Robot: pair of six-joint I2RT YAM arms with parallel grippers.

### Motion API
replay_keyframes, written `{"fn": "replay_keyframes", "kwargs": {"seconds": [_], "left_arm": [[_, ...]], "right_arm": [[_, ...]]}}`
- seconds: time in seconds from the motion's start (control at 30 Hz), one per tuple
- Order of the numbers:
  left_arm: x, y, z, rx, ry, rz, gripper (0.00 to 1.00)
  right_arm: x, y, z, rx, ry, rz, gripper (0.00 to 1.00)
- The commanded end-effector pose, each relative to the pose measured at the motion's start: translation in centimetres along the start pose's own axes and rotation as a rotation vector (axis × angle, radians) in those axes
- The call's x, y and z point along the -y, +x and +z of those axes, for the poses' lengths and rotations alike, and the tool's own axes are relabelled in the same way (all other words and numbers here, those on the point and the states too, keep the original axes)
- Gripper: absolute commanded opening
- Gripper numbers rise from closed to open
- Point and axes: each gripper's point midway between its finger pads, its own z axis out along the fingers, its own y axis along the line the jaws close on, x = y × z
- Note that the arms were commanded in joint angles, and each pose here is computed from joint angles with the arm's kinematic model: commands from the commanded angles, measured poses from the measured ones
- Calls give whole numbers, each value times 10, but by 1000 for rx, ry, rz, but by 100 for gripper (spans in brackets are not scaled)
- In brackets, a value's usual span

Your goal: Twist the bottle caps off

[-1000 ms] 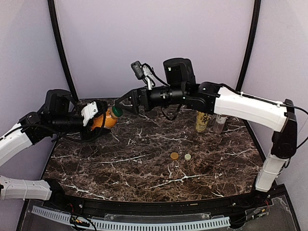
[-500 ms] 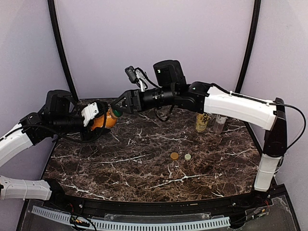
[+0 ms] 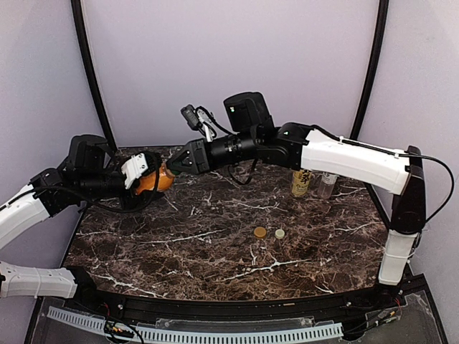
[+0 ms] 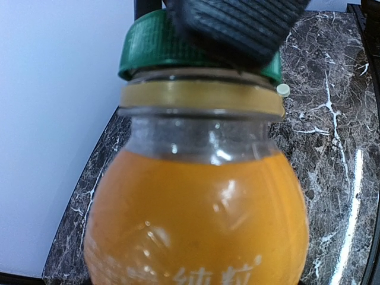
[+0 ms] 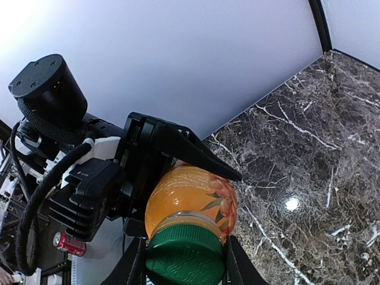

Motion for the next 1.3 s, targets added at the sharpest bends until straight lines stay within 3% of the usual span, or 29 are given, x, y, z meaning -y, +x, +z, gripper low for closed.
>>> {"fn": "replay_keyframes", "kwargs": {"seconds": [0.0, 0.1, 0.27, 0.37, 0.47, 0.87, 1.27], "left_arm": [[2, 0, 0, 15, 7, 12, 26], [16, 4, -2, 6, 76, 14, 25], [71, 7, -16, 39, 369, 10, 26], [93, 15, -25, 21, 485, -1, 26], [102, 20, -30, 10, 530, 2, 26], [113, 29, -35, -8, 578, 25, 26], [112, 28, -34, 0, 568, 22, 26]], "right_arm": [[-16, 1, 0, -18, -67, -77, 0], [-42, 8, -10, -42, -165, -267, 0], [-93, 66, -35, -91, -345, -821, 0], [-91, 96, -43, -98, -327, -1089, 0], [-80, 105, -44, -127, -269, -1236, 0], [-48, 95, -43, -184, -46, -1547, 0], [-49, 95, -37, -136, -37, -1589, 0]]}}
